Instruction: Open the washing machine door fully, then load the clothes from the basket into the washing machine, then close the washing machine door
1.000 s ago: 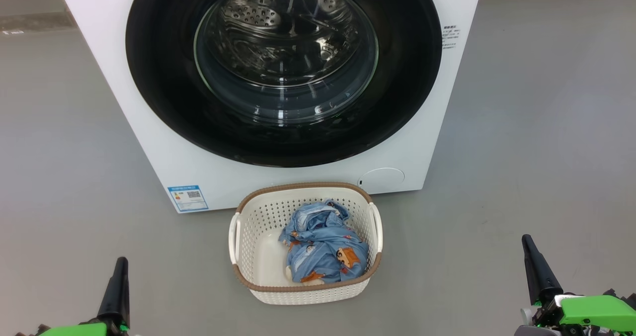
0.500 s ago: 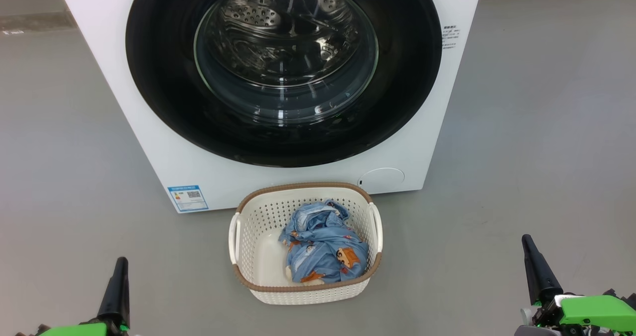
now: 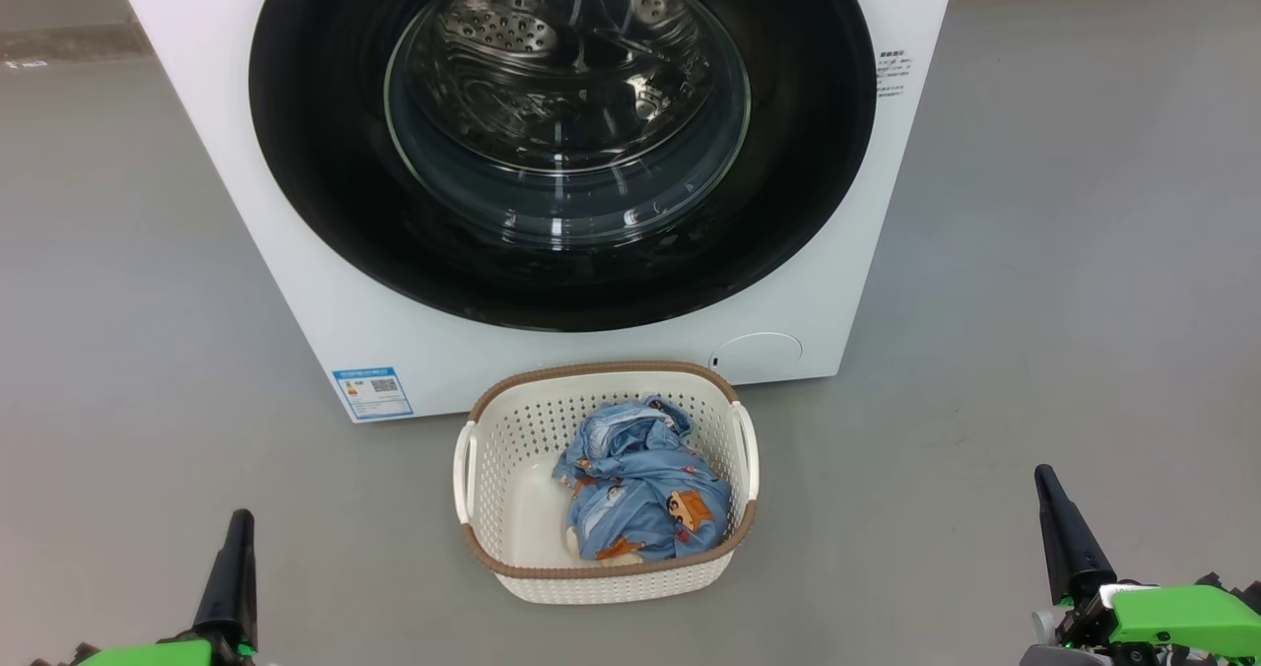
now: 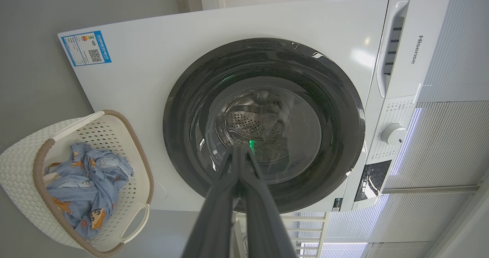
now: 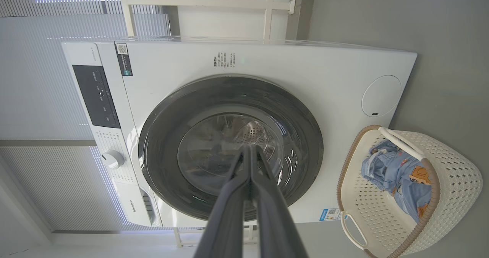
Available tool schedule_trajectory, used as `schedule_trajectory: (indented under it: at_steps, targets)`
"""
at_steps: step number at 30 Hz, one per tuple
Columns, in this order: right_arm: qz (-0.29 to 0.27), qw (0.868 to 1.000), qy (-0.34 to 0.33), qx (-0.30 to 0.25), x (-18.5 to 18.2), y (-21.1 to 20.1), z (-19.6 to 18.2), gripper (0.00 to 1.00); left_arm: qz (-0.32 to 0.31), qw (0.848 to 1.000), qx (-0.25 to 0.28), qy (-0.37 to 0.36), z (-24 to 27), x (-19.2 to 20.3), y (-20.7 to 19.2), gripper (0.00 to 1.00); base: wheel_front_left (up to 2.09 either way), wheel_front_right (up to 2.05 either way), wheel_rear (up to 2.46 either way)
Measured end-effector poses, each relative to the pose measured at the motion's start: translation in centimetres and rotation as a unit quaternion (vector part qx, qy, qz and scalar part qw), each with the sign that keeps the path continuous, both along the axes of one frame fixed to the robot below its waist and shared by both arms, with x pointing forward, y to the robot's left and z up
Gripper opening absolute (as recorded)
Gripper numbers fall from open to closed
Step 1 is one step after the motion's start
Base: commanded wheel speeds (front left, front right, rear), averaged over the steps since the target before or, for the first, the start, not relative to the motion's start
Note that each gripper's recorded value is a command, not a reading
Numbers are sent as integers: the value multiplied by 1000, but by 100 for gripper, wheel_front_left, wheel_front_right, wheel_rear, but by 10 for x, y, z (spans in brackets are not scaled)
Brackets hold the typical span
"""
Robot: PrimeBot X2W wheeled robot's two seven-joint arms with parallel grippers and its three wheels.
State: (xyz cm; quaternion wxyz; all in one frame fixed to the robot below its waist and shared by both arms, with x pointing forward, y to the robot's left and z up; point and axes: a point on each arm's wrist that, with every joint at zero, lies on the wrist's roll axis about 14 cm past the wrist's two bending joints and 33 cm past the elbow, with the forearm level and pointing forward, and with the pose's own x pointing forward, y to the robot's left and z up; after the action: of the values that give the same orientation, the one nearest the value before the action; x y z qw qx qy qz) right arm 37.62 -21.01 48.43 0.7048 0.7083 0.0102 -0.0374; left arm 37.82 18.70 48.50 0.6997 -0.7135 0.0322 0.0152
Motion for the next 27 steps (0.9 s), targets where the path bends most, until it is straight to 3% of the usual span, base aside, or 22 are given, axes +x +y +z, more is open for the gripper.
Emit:
schedule_trajectory:
  at_steps: [27]
  targets:
    - [0, 1000, 0, 0, 0, 0, 0, 0, 0, 1000, 0, 0, 0, 0, 0, 0, 0, 0, 0]
